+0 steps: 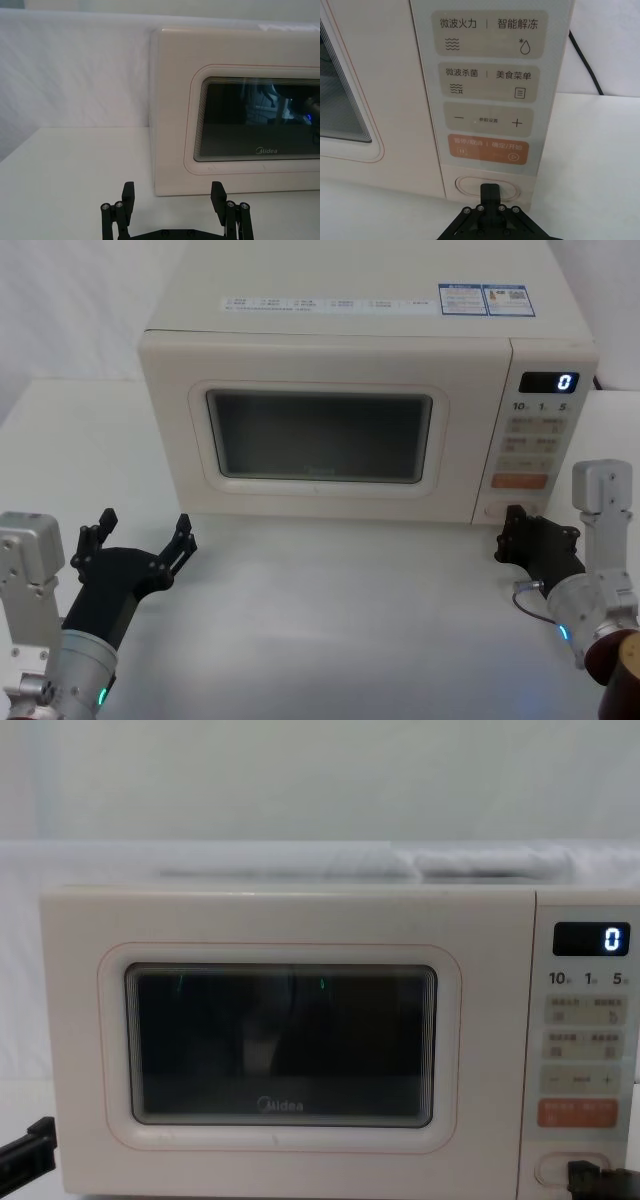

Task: Press the button to open the microwave door with one hand; close the microwave door with the other hand.

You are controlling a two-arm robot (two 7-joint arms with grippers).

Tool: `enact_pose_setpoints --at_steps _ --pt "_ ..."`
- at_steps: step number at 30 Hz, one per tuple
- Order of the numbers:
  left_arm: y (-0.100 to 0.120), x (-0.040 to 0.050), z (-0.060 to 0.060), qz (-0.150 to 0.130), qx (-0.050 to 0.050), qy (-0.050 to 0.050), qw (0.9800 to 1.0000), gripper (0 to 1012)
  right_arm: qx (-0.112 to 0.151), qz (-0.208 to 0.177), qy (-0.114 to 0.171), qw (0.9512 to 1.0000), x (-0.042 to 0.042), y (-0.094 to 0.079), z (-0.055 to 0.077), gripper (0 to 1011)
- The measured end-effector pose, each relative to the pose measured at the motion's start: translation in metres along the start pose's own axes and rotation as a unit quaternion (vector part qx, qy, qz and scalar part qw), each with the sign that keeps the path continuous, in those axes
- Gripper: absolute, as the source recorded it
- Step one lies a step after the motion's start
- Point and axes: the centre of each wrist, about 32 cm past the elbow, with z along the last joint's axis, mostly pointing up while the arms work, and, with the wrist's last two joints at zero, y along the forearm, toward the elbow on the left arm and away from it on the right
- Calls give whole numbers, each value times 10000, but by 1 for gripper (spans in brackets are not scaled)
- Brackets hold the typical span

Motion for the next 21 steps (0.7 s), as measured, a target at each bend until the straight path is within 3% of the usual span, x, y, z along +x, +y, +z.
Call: enact_pose_setpoints --at_steps 21 --pt "0 0 0 0 0 0 10000 1001 88 -59 21 9999 -30 120 -4 0"
